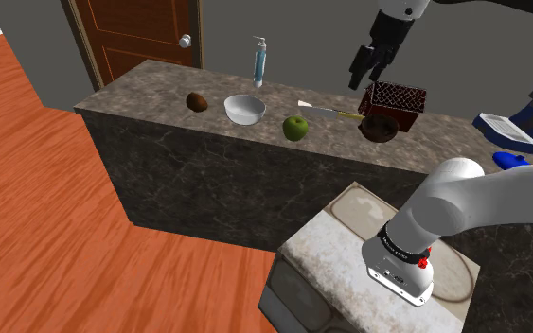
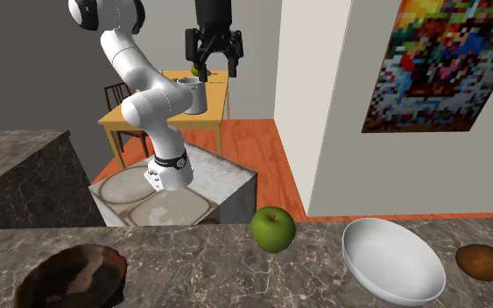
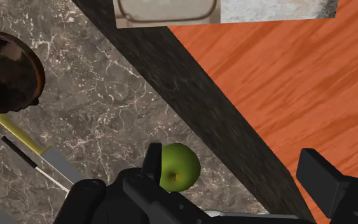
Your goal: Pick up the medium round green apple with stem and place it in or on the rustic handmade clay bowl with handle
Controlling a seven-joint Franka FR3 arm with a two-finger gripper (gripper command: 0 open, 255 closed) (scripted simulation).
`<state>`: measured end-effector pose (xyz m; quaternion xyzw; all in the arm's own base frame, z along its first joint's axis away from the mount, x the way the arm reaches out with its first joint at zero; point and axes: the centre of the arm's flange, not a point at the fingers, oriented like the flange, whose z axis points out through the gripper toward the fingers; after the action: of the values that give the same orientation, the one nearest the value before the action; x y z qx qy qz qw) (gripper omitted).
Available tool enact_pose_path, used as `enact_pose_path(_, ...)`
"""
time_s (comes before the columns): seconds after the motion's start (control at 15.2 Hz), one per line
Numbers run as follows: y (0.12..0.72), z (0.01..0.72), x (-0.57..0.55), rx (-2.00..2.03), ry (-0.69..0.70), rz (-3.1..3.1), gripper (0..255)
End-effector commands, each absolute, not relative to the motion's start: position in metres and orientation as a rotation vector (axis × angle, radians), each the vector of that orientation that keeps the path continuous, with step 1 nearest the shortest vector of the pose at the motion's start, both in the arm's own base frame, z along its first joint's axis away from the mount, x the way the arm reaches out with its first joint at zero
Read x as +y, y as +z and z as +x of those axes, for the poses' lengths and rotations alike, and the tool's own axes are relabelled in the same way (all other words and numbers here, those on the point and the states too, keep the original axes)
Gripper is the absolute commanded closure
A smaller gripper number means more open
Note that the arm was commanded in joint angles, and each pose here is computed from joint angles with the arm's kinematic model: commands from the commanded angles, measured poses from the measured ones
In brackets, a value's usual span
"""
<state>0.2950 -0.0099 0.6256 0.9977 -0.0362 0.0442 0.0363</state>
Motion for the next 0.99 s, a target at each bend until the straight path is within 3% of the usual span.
enact_pose_path(0.0, 0.626, 0.295, -0.010, -0.111, 0.136, 3.064, 0)
enact_pose_path(0.92, 0.519, 0.450, -0.076, 0.647, -0.090, 3.021, 0)
